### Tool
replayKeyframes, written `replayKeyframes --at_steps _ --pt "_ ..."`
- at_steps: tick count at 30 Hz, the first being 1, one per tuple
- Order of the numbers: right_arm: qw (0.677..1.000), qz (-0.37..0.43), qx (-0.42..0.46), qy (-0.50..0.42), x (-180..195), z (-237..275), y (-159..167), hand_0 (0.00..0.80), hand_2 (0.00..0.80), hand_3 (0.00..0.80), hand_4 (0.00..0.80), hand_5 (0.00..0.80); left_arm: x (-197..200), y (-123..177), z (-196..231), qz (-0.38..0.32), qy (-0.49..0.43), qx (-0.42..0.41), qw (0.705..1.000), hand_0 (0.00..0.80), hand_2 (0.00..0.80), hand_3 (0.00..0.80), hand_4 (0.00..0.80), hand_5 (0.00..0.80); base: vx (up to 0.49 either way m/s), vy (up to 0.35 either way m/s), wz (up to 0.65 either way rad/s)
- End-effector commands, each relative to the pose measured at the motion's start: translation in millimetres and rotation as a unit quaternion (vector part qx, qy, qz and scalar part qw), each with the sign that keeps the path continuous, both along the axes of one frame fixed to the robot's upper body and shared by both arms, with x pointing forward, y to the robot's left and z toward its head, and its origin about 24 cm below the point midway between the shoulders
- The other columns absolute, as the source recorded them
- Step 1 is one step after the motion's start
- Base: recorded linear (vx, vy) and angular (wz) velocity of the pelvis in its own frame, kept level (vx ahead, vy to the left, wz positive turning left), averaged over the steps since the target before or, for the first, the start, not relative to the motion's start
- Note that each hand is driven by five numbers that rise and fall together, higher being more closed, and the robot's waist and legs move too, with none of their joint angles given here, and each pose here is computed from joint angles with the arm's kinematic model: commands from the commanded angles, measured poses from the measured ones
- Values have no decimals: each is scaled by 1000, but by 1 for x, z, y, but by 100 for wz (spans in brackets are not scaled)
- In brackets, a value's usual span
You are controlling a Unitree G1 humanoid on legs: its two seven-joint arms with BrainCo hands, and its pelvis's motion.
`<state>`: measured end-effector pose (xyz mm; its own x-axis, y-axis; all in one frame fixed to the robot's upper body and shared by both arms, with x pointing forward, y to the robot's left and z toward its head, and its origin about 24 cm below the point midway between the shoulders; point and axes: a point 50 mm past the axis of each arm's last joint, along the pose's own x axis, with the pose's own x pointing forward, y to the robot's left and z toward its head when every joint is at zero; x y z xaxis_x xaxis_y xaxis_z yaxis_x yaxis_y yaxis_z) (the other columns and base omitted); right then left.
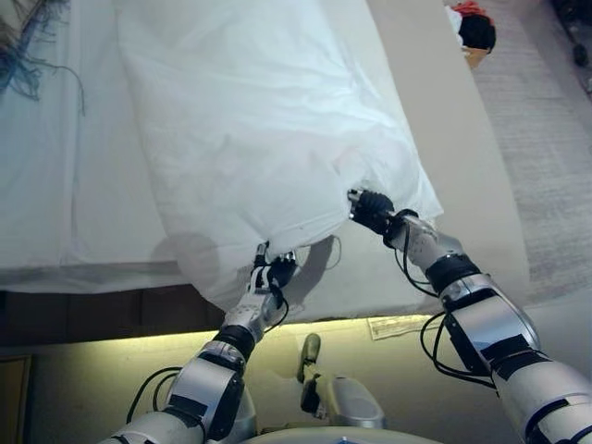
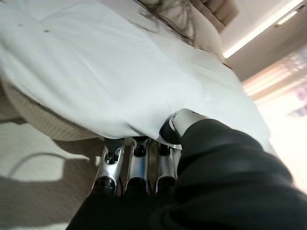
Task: Make the bed neatly
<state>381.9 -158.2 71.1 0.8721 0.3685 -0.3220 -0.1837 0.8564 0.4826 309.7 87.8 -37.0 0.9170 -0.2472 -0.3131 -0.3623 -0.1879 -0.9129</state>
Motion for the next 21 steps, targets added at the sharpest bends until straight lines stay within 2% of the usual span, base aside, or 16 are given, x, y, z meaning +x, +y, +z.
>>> replayKeyframes --at_steps 1,7,8,9,13,21 --pt "991 -93 -32 -96 14 57 -71 800 800 800 800 800 1 121 -1 176 2 53 983 800 800 800 800 800 -72 99 25" --pt "985 -131 -79 -78 8 53 -99 800 800 800 800 800 10 176 29 230 -38 77 969 800 800 800 800 800 -127 149 10" --pt "983 -148 -85 -73 7 53 -105 238 238 238 238 238 14 182 36 233 -47 80 968 800 800 800 800 800 -201 175 11" --pt "980 -169 -86 -63 6 53 -113 0 0 0 0 0 16 189 44 240 -56 86 965 800 800 800 800 800 -220 188 12" --pt "978 -191 -80 -24 -1 45 -128 0 0 0 0 0 27 208 72 254 -85 99 958 800 800 800 800 800 -227 244 4" --pt "980 -107 -62 155 -50 -31 -141 0 0 0 0 0 17 234 77 280 -80 105 951 800 800 800 800 800 -181 350 -3"
